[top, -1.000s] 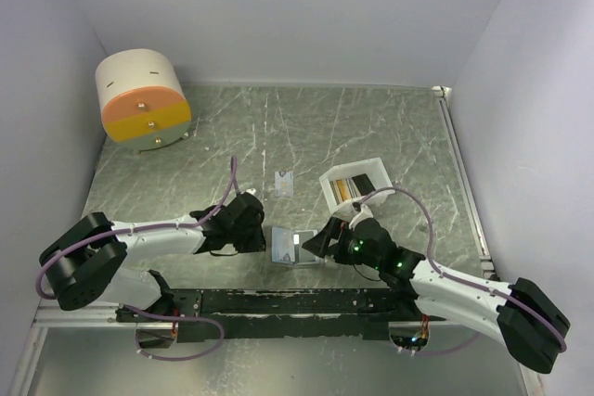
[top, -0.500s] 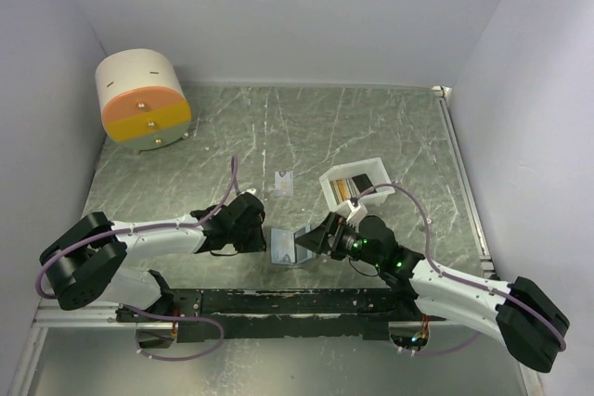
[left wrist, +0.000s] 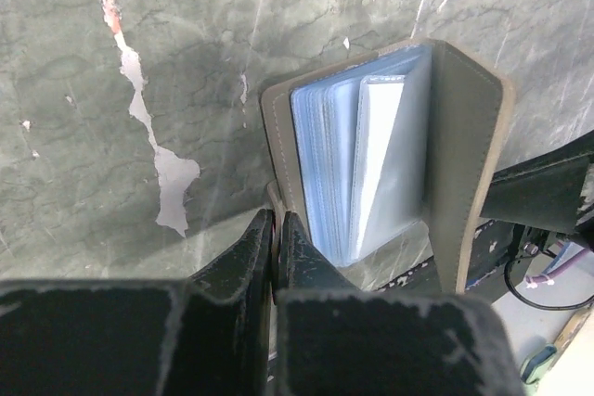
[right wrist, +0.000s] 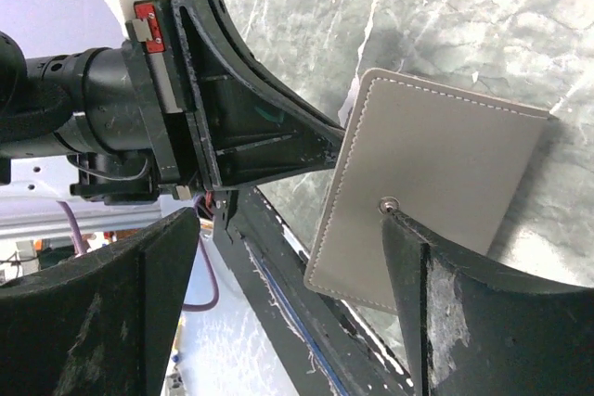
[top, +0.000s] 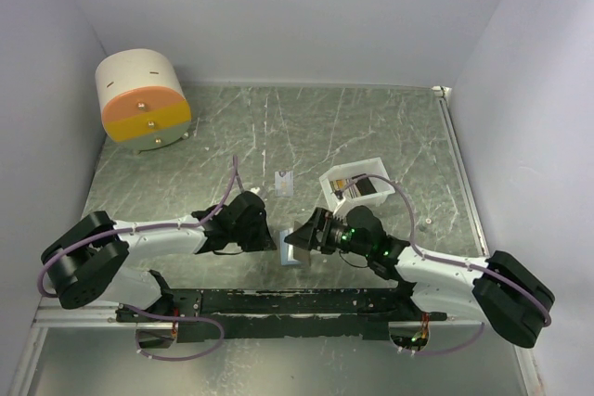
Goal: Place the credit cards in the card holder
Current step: Close the card holder at the center of the board.
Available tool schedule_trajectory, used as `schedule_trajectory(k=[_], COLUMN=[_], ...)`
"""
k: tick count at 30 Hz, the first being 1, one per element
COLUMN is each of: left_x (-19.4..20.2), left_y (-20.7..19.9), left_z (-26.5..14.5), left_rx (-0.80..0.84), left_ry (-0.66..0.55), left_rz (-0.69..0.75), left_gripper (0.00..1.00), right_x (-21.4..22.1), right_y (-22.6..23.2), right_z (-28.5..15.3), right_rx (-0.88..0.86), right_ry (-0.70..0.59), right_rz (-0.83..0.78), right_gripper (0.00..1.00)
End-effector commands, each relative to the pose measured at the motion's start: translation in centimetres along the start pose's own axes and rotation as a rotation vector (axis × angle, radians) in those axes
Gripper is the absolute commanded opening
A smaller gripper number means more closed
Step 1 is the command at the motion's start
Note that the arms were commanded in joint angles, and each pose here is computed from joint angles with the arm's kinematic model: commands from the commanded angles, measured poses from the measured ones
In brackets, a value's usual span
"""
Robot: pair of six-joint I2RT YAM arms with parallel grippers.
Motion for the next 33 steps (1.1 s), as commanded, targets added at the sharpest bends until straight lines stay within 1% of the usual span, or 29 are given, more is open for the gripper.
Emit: schedule_trajectory(k=[1,4,6,9,11,13,15,18,19,21,22,27,30,31,33], left_x=[0.6,0.5,0.3,0.2,0.1,0.0,0.0,0.0,0.0,0.0,0.1,0.0,-0.1,-0.1,0.1], left_y=[-1.0,-1.1,-1.0,-0.9,-1.0,-1.1,-1.2,-1.3,-1.3,-1.3,-1.3,-1.3,-1.4,-1.3,-1.4], left_z=[-0.2,-0.6,-0.7,-0.9,-1.0,-1.1,-1.2,-1.1,-1.1,-1.0,-0.9,-0.6,-0.7,-0.7,-0.9], left_rx=[0.057,0.065,0.052,0.042,0.046,0.052,0.055,0.060,0.062,0.061,0.062,0.056,0.051,0.051,0.059], left_ry=[0.020,0.012,0.005,0.000,-0.003,-0.010,-0.013,-0.012,-0.009,-0.008,-0.006,-0.003,-0.005,-0.005,0.003], left_rz=[-0.017,-0.022,-0.021,-0.021,-0.023,-0.025,-0.024,-0.018,-0.018,-0.014,-0.011,-0.006,-0.001,-0.001,0.001], left_gripper=[0.11,0.15,0.19,0.20,0.20,0.20,0.19,0.10,0.08,0.08,0.08,0.07,0.08,0.09,0.14], right_x=[-0.3,0.0,-0.2,-0.4,-0.2,0.1,0.4,0.7,0.8,1.2,1.4,2.1,2.0,1.8,1.3], right_y=[0.1,-1.7,-2.3,-3.3,-3.3,-3.1,-2.7,-2.3,-2.4,-2.3,-2.2,-1.7,-2.6,-3.0,-3.6], right_z=[0.4,0.1,-0.1,-0.2,0.1,0.4,0.8,1.3,1.5,1.7,1.9,2.3,2.2,2.1,1.8], right_rx=[0.018,0.131,0.176,0.237,0.225,0.197,0.163,0.133,0.131,0.121,0.107,0.063,0.116,0.141,0.184], right_ry=[0.024,0.066,0.081,0.099,0.108,0.115,0.125,0.133,0.137,0.155,0.166,0.192,0.213,0.215,0.216], right_rz=[-0.083,-0.143,-0.189,-0.237,-0.251,-0.241,-0.227,-0.209,-0.202,-0.184,-0.174,-0.147,-0.196,-0.225,-0.284], right_gripper=[0.79,0.73,0.65,0.48,0.39,0.34,0.33,0.33,0.35,0.43,0.44,0.47,0.48,0.45,0.33])
Point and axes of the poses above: each gripper's point midway between its finger pads, its own z axis out along the fingers, its own y axis along the line the jaws close on, x = y × z, the point moved 1 cm from there along -z, back along the fingers, and after that the axes turned 13 degrees about -z, right-handed, at the moved point
